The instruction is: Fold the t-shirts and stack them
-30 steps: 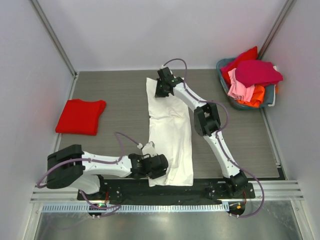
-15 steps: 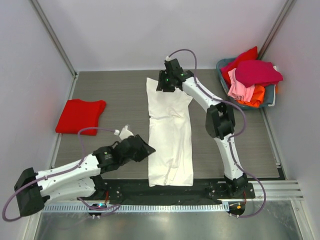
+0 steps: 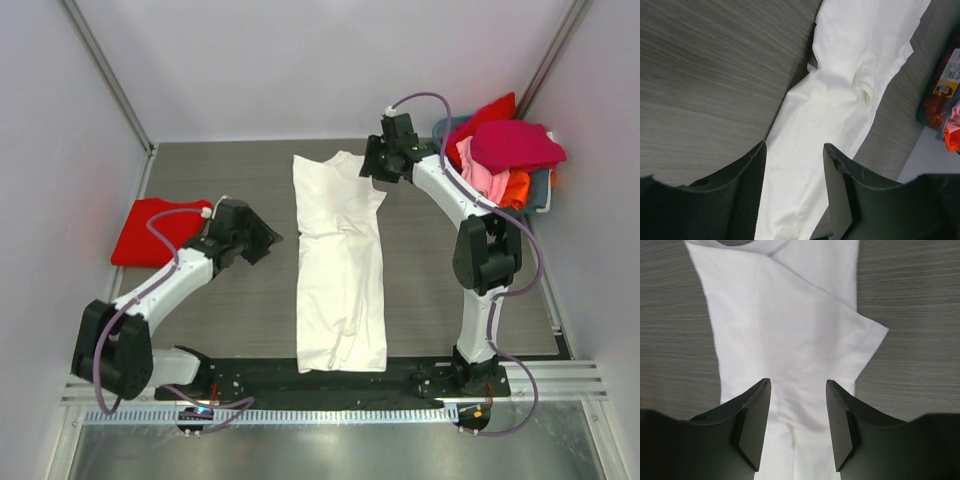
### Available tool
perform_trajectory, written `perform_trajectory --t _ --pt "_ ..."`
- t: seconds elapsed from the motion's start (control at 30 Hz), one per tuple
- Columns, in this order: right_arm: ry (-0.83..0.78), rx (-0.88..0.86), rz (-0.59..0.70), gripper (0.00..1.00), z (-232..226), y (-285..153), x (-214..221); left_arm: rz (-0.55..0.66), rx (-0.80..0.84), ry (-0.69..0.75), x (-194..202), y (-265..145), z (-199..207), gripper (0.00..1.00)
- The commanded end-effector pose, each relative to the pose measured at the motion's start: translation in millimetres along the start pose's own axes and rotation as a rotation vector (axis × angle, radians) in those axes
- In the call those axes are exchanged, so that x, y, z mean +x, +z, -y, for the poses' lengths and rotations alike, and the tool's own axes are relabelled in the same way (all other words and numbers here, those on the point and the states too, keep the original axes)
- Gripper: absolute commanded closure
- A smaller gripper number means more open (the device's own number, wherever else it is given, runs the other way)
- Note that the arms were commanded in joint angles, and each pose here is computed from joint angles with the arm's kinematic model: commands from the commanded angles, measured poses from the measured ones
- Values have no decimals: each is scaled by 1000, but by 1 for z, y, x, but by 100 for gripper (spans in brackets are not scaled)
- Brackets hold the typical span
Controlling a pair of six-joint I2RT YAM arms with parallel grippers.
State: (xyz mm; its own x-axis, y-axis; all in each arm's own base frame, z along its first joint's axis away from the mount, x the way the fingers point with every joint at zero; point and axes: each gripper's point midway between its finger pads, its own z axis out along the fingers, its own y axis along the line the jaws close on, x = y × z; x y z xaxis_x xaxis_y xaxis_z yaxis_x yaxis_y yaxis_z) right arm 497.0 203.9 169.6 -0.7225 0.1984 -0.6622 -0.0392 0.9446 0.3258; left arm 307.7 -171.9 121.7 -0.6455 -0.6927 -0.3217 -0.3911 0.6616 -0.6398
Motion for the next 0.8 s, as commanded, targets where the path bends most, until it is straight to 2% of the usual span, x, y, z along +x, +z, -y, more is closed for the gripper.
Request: perform_trajectory --t 0.0,0.17,0.23,0.27,0.3,0.37,0.4,0.47,0.53,0.57,0.63,0.77 --pt "-3 28 33 46 16 10 -10 25 134 70 -27 13 49 47" --pt "46 16 12 46 38 40 -12 94 112 65 -69 48 74 45" --pt "56 -11 23 47 37 49 -22 99 92 61 -79 72 72 44" --pt "70 -5 5 47 47 64 -18 128 117 50 -98 76 85 43" --pt "93 -8 -3 47 50 72 -18 98 80 43 -97 100 74 43" --pt "136 -37 -10 48 58 92 -22 118 108 21 -123 116 89 43" --pt "158 -58 10 48 56 94 -33 77 91 9 -119 140 80 44" --pt "174 -113 8 49 53 105 -37 105 124 6 -141 156 98 44" --pt "183 -139 18 48 53 116 -43 76 108 9 -140 186 90 44" --pt "182 -152 17 48 51 118 -44 87 143 16 -150 189 107 45" --pt "188 -163 7 48 53 128 -40 43 137 11 -145 213 100 46" --pt "222 -167 -19 48 65 143 -28 15 155 7 -146 231 106 50"
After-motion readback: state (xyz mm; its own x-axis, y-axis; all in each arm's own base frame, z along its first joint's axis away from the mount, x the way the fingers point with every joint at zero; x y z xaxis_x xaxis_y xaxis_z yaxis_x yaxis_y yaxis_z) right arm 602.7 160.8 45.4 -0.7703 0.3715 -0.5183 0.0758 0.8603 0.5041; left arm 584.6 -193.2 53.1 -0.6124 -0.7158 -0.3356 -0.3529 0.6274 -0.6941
